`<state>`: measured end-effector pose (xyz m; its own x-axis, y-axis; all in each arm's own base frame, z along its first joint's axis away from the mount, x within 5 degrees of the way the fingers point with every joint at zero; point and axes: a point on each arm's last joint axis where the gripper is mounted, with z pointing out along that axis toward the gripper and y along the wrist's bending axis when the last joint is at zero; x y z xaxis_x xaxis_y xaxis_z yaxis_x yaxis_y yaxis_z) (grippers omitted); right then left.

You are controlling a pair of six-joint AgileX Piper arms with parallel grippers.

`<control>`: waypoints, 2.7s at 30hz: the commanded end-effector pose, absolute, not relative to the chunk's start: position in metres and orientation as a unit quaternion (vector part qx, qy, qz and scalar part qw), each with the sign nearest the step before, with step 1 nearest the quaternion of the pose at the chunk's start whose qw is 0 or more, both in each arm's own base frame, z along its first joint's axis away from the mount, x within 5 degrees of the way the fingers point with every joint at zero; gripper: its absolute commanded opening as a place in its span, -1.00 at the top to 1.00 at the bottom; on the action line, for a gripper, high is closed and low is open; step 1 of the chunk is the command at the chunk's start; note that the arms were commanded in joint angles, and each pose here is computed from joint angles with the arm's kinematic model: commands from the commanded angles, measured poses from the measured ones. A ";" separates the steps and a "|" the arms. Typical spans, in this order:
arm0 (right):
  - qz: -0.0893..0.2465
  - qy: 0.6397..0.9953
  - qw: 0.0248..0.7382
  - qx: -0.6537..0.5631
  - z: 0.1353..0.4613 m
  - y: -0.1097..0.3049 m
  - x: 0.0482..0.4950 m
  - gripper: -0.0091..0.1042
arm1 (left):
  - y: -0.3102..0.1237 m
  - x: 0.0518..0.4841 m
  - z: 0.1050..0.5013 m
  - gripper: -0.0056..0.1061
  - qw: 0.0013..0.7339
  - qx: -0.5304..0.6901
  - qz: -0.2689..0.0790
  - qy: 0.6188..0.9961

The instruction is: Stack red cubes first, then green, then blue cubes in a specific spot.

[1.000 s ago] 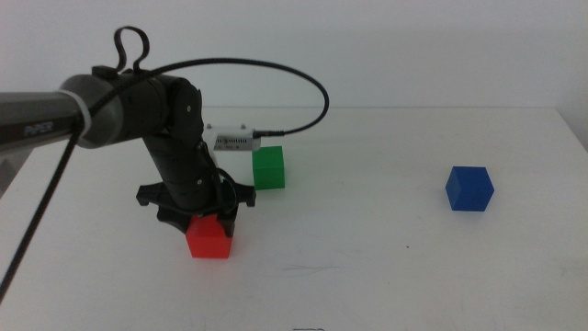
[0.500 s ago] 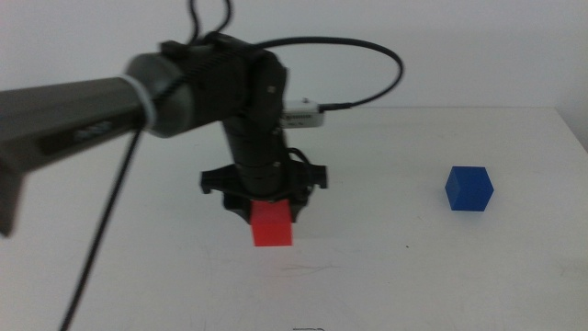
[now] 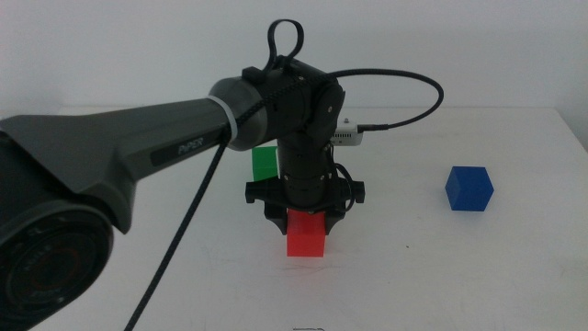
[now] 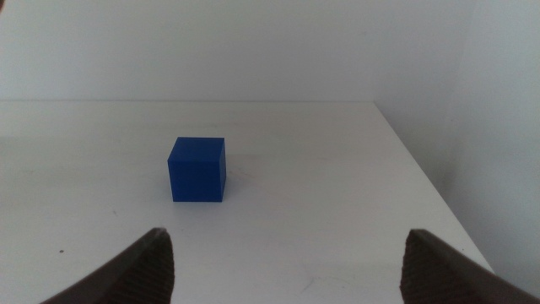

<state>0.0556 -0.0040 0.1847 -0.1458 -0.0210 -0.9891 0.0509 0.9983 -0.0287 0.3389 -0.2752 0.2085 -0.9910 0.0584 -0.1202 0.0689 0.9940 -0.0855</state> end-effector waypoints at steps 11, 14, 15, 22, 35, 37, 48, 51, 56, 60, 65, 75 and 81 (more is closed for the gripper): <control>-0.033 0.718 0.695 0.004 0.199 -0.003 0.054 -0.73 | -0.280 0.340 0.228 0.51 0.087 0.018 -0.073 0.993; -0.033 0.718 0.695 0.004 0.199 -0.003 0.054 -0.73 | -0.281 0.342 0.228 0.51 0.095 0.019 -0.075 0.993; -0.033 0.718 0.695 0.004 0.199 -0.003 0.054 -0.73 | -0.281 0.342 0.228 0.51 0.096 0.019 -0.076 0.992; -0.033 0.718 0.695 0.004 0.199 -0.003 0.054 -0.73 | -0.282 0.343 0.227 0.51 0.102 0.027 -0.079 0.991; -0.033 0.718 0.695 0.004 0.199 -0.003 0.054 -0.73 | -0.286 0.344 0.212 0.50 0.080 0.027 -0.081 0.993; -0.033 0.718 0.695 0.004 0.199 -0.003 0.054 -0.73 | -0.287 0.344 0.212 0.46 0.079 0.030 -0.083 0.993; -0.033 0.718 0.695 0.004 0.199 -0.003 0.054 -0.73 | -0.283 0.344 0.214 -0.79 0.074 0.041 -0.067 0.994; -0.033 0.718 0.695 0.004 0.199 -0.003 0.054 -0.73 | -0.282 0.343 0.226 -0.78 0.074 0.042 -0.065 0.994; -0.033 0.718 0.695 0.004 0.199 -0.003 0.054 -0.73 | -0.276 0.341 0.264 -0.78 0.099 0.050 -0.057 0.992; -0.033 0.718 0.695 0.004 0.199 -0.003 0.054 -0.73 | -0.265 0.336 0.296 -0.78 0.124 0.052 -0.043 0.990; -0.033 0.718 0.695 0.004 0.199 -0.003 0.054 -0.73 | -0.251 0.334 0.322 -0.78 0.180 0.057 -0.014 0.982; -0.033 0.718 0.695 0.004 0.199 -0.003 0.054 -0.73 | -0.236 0.337 0.344 -0.78 0.250 0.049 0.026 0.967; -0.033 0.718 0.695 0.004 0.199 -0.003 0.054 -0.73 | -0.226 0.360 0.336 -0.78 0.260 0.032 -0.023 0.965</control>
